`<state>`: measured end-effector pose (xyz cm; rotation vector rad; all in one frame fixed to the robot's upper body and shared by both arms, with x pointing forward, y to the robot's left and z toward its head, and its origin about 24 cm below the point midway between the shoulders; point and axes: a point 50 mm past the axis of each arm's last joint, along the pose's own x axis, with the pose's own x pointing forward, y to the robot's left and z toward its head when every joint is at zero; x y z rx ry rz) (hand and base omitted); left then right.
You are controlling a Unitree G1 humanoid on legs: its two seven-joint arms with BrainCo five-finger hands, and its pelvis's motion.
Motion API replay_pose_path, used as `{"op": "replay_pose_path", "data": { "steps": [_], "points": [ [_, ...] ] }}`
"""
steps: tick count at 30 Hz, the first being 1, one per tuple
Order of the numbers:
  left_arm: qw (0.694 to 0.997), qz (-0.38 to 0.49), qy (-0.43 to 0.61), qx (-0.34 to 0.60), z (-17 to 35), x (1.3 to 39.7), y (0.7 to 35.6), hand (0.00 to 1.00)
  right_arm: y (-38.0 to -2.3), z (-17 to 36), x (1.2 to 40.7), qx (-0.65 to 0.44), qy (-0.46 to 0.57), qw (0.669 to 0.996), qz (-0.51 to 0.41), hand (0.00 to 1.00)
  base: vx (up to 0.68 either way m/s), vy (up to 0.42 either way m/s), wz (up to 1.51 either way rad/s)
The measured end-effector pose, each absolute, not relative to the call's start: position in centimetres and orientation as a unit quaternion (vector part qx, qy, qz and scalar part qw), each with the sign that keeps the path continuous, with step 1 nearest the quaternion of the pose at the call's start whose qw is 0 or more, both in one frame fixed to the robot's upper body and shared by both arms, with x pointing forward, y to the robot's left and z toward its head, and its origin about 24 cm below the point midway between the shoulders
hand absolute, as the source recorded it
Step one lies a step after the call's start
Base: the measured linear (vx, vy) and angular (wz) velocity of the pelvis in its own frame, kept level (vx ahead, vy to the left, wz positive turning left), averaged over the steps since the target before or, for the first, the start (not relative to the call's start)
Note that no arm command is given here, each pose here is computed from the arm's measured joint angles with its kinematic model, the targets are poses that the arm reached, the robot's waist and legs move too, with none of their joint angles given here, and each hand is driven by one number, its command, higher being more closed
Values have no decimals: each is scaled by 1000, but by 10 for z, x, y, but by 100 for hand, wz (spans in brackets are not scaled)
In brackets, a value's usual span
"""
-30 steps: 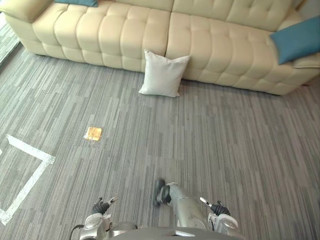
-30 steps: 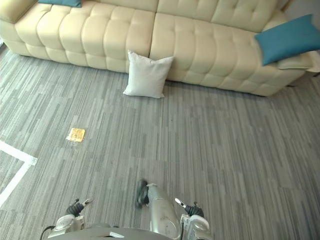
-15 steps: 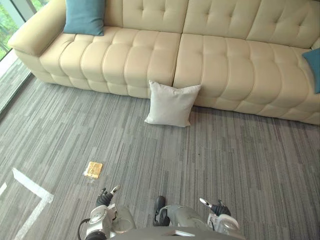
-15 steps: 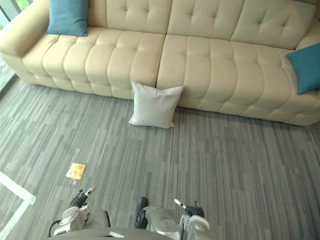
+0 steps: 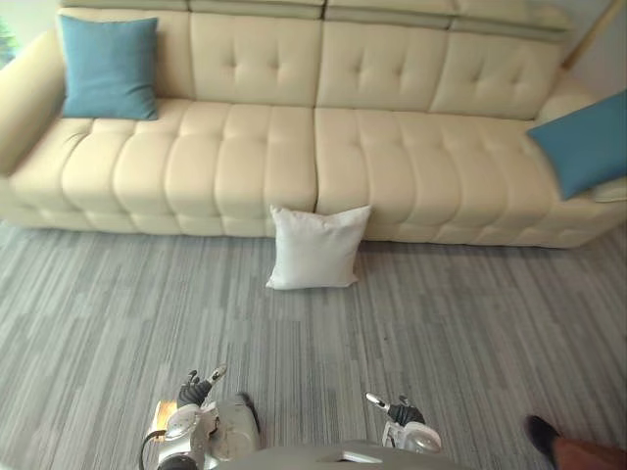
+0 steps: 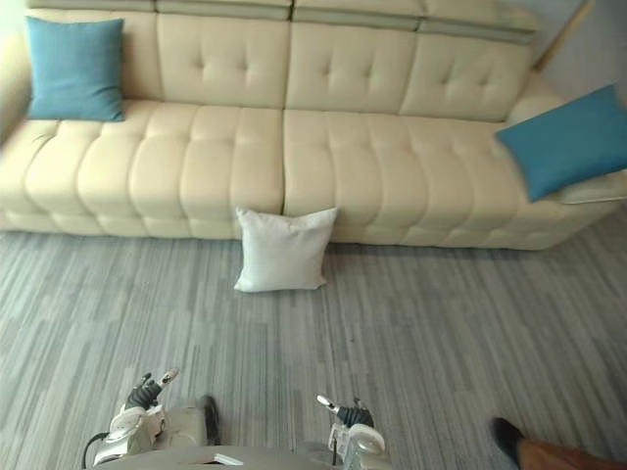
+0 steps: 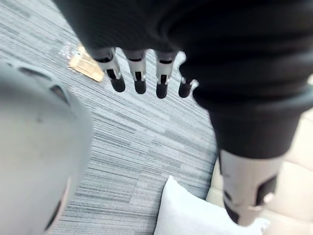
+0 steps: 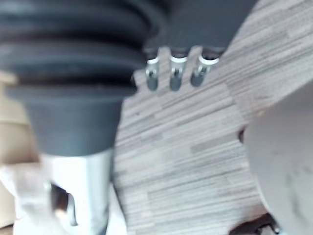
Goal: Pick up cushions and gather them together orderly.
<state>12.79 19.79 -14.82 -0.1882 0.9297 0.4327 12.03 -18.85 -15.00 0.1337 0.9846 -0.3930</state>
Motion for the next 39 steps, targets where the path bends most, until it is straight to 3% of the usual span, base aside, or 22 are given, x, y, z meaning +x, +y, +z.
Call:
{"op": "replay_pose_path", "data": {
  "steps": [10,13,18,26,39],
  "points": [
    [848,199,484,-80,-157,109,199,0,-193,-147,135,54,457,870,-178,0,180,22,-8],
    [846,196,489,-74,-158,106,200,0,-200,-149,123,57,464,863,-189,0,290,-212,47],
    [837,189,502,-111,-163,99,173,0,-215,-145,127,40,455,868,-196,0,412,-271,37],
    [844,229,468,-130,-156,108,188,0,-212,-150,114,46,472,857,-200,0,308,-82,-11],
    [862,221,445,-101,-149,122,203,0,-189,-149,124,71,463,864,-185,0,171,197,-7]
  ]
}}
